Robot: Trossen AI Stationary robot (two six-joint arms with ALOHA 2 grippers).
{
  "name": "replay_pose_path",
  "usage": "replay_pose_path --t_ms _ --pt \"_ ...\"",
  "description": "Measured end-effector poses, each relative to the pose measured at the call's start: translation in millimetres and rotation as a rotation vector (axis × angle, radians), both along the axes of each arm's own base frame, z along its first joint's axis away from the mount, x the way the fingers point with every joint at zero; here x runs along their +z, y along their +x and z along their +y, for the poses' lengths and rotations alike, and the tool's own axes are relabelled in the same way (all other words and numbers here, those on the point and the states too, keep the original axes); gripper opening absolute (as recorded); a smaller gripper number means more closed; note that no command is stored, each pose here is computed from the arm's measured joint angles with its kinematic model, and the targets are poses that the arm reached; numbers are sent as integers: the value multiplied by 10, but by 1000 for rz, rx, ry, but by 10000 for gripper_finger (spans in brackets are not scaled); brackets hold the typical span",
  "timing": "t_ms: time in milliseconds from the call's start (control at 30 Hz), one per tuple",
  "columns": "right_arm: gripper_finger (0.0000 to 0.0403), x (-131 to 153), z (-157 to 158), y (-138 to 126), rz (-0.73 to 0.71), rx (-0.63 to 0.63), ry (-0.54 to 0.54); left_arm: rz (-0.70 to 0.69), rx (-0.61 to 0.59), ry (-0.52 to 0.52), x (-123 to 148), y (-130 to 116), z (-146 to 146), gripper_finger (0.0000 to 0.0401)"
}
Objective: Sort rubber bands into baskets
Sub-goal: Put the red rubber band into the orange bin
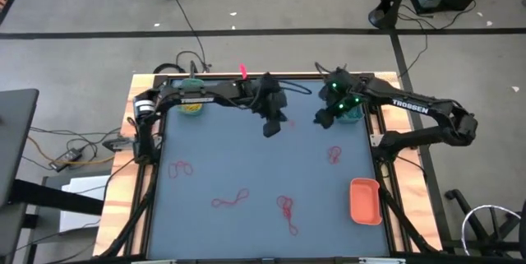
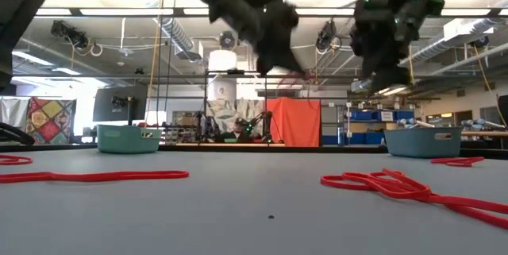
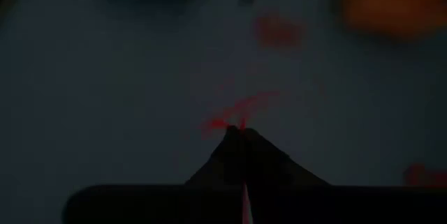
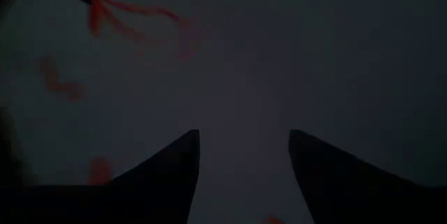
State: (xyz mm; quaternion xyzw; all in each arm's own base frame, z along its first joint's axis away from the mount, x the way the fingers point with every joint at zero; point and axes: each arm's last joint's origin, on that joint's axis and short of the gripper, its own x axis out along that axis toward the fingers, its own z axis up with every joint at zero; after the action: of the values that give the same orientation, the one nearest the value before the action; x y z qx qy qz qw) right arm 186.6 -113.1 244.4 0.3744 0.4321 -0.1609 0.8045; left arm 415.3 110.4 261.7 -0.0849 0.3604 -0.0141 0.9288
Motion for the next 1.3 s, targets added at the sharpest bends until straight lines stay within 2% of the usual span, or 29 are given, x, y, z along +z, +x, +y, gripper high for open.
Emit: replay_pose_path --t_ms 133,233,333,500,633,733,867,900,1100,1300 --pt "232 107 110 194 -184 93 10 -135 -28 -11 225 37 -113 4" --pt "232 210 186 338 -322 129 -1 -132 -26 -30 193 62 -162 4" --pt "232 272 263 426 -393 158 -30 -130 -21 -41 197 71 -210 3" --pt "220 258 362 454 -375 193 -30 -128 -25 -66 204 86 -298 3" --pt "182 231 425 455 -337 202 -29 -127 -22 -82 206 95 -342 3" --pt "130 217 466 459 -314 202 -41 -126 -22 -91 208 101 -369 3" --pt "28 216 484 468 -304 187 -64 -125 -30 -93 208 107 -409 3" --pt "16 217 482 470 -305 180 -68 -126 -32 -93 209 109 -416 3" --pt "7 237 479 485 -330 172 -60 -124 -33 -104 210 115 -455 6" --pt "4 196 499 445 -277 180 -11 -122 -40 -163 213 109 -436 36"
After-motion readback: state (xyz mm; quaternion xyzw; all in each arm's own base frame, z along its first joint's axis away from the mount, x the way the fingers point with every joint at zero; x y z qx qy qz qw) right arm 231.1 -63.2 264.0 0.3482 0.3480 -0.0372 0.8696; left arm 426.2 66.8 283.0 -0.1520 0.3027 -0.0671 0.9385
